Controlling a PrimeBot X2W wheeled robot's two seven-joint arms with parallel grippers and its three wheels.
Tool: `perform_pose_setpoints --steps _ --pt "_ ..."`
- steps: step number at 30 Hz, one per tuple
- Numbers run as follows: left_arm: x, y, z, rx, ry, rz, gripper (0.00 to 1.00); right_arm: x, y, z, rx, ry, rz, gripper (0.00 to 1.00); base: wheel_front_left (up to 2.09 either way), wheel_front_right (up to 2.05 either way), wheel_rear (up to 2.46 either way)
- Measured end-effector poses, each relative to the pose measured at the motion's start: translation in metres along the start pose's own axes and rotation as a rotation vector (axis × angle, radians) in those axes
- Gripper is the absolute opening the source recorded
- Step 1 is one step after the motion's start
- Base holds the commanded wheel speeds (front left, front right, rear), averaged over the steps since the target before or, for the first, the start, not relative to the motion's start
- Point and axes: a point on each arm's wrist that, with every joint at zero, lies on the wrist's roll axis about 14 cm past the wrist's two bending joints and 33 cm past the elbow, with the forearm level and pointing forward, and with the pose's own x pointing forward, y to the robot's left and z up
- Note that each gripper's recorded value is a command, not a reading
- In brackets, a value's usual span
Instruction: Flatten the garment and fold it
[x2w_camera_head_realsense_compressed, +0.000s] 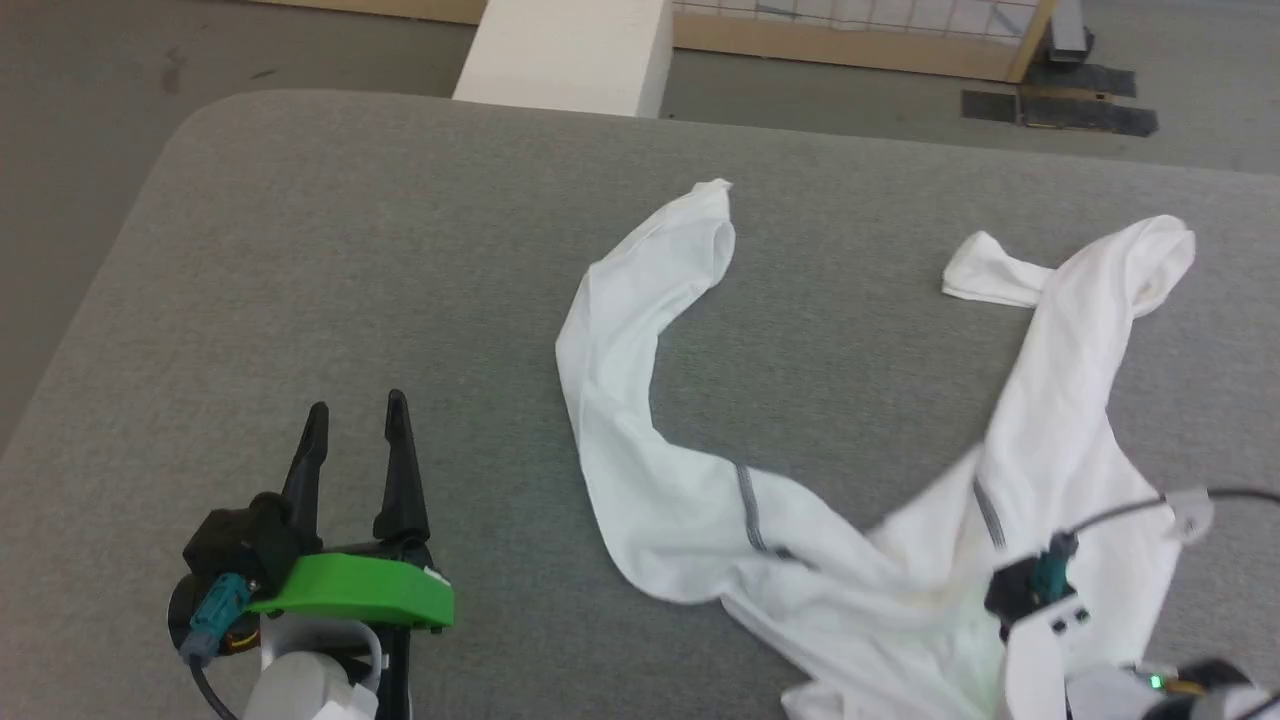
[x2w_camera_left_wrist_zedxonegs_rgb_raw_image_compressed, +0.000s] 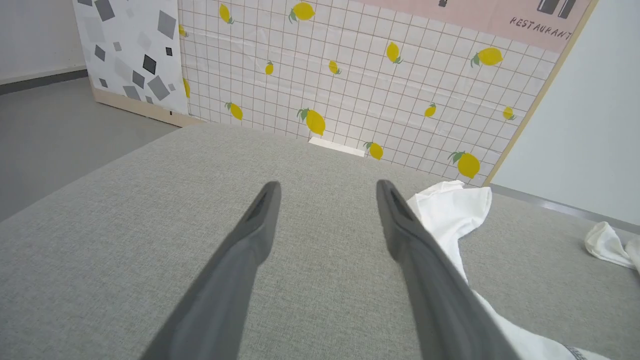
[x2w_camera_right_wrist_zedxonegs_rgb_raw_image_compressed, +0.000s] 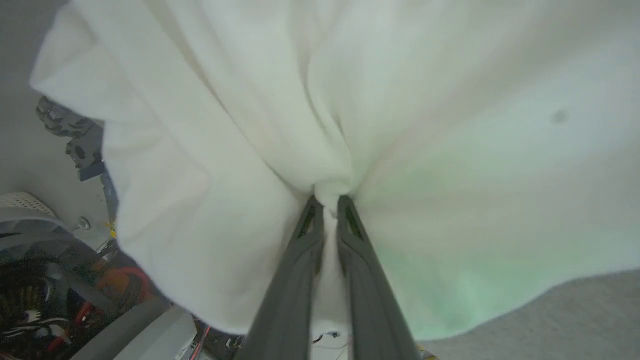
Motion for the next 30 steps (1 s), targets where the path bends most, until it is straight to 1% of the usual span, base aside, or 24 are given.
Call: perform_pose_setpoints --steps 1,2,3,6,9,10,12,14,16,18,20,21,24,26,27,28,30 --pt "0.001 -0.002 -0.001 -0.002 0.003 -0.007 1.00 -0.001 0.003 -0.009 0.024 0.003 0.009 0.00 0.00 0.00 0.00" --pt "0.001 -0.004 -0.002 0.001 0.004 -0.012 1.00 -0.003 0.004 -0.010 0.042 -0.018 0.013 0.24 0.00 0.00 0.00" --pt "0.003 -0.007 -0.003 0.002 0.006 -0.022 1.00 -0.005 0.006 -0.007 0.069 -0.062 0.020 1.00 0.00 0.00 0.00" --pt "0.006 -0.013 -0.005 0.006 0.009 -0.040 1.00 -0.020 0.015 0.025 0.132 -0.265 0.052 1.00 0.00 0.00 0.00" --pt "0.007 -0.017 -0.004 0.007 0.004 -0.057 1.00 -0.051 0.002 0.068 0.226 -0.558 0.039 1.00 0.00 0.00 0.00" --pt "0.007 -0.017 -0.003 0.008 0.002 -0.059 1.00 -0.063 -0.006 0.077 0.251 -0.640 0.017 1.00 0.00 0.00 0.00" --pt "0.008 -0.019 -0.001 0.006 -0.003 -0.067 1.00 -0.093 -0.033 0.095 0.322 -0.833 -0.060 1.00 0.00 0.00 0.00" --pt "0.008 -0.022 -0.001 0.003 -0.005 -0.081 1.00 -0.116 -0.059 0.099 0.380 -0.971 -0.150 1.00 0.00 0.00 0.00" --pt "0.008 -0.027 -0.001 -0.002 -0.003 -0.099 1.00 -0.135 -0.086 0.094 0.437 -1.072 -0.249 1.00 0.00 0.00 0.00" --pt "0.007 -0.037 -0.005 -0.011 0.007 -0.137 1.00 -0.148 -0.108 0.085 0.483 -1.142 -0.333 1.00 0.00 0.00 0.00" --pt "0.006 -0.053 -0.011 -0.034 0.028 -0.193 1.00 -0.150 -0.120 0.078 0.517 -1.167 -0.370 1.00 0.00 0.00 0.00" --pt "0.005 -0.066 -0.017 -0.044 0.061 -0.236 1.00 -0.149 -0.125 0.074 0.538 -1.174 -0.380 1.00 0.00 0.00 0.00" --pt "0.002 -0.117 -0.035 -0.033 0.189 -0.416 1.00 -0.138 -0.133 0.065 0.580 -1.161 -0.386 1.00 0.00 0.00 0.00" --pt "-0.009 -0.153 -0.058 0.000 0.358 -0.548 1.00 -0.133 -0.134 0.063 0.594 -1.151 -0.383 1.00 0.00 0.00 0.00" --pt "-0.036 -0.179 -0.088 0.066 0.580 -0.685 1.00 -0.127 -0.135 0.061 0.603 -1.141 -0.380 1.00 0.00 0.00 0.00" --pt "-0.051 -0.187 -0.100 0.085 0.678 -0.743 1.00 -0.125 -0.136 0.061 0.608 -1.136 -0.378 1.00 0.00 0.00 0.00" --pt "-0.073 -0.196 -0.113 0.106 0.824 -0.821 1.00 -0.123 -0.137 0.061 0.616 -1.135 -0.378 1.00 0.00 0.00 0.00"
